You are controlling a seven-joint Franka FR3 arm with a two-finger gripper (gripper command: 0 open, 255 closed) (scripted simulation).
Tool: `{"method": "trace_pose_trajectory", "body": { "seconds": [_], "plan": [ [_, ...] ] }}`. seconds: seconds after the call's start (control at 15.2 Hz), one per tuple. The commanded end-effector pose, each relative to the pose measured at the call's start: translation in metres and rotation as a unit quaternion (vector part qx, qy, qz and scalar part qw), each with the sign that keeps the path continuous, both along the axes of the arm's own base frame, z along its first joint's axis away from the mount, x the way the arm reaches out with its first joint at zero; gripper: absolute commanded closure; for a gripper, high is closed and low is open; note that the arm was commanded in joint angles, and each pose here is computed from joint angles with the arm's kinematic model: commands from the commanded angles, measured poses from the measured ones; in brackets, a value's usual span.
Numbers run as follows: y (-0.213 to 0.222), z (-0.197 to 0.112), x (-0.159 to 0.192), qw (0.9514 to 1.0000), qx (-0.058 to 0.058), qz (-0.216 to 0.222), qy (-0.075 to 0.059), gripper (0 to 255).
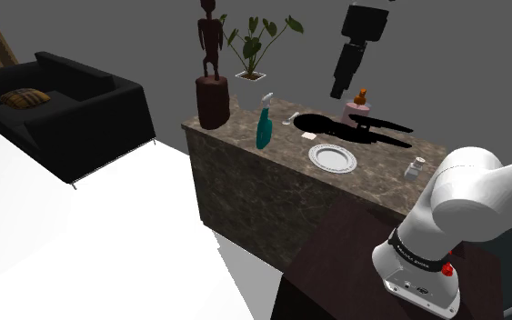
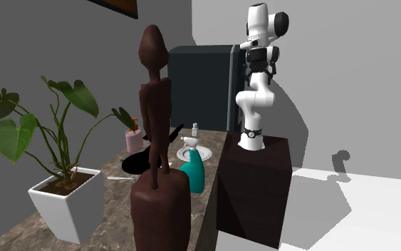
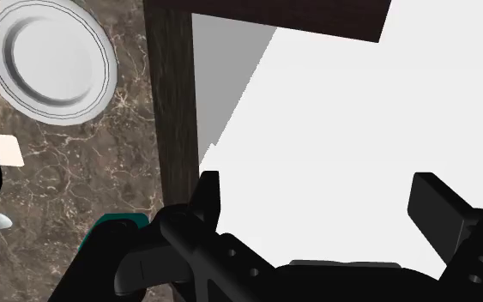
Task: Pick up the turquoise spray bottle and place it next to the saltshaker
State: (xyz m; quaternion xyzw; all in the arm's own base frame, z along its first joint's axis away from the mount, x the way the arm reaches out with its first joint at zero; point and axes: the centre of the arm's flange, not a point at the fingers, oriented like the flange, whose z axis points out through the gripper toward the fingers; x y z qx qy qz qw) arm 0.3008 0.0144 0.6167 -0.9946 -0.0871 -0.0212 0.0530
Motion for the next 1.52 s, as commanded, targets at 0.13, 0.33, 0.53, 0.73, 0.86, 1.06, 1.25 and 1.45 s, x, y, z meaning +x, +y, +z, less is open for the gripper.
{"method": "trace_pose_trajectory", "body": {
  "seconds": [0.13,0.33,0.53,0.73,0.86,1.06,1.25,1.45],
  "plan": [
    [-0.026,-0.013,0.001,0.9993,0.009,0.035,-0.01,0],
    [-0.065,-0.033,0.007,0.9956,0.022,0.088,-0.024,0],
    [-0.102,-0.054,0.017,0.9886,0.036,0.141,-0.038,0],
    [-0.137,-0.076,0.032,0.9785,0.049,0.193,-0.052,0],
    [-0.16,-0.091,0.044,0.9701,0.058,0.228,-0.062,0],
    [-0.191,-0.113,0.066,0.9548,0.071,0.279,-0.075,0],
    [-0.219,-0.135,0.091,0.9364,0.084,0.329,-0.089,0],
    [-0.243,-0.157,0.12,0.9151,0.096,0.378,-0.102,0]
  ]
}}
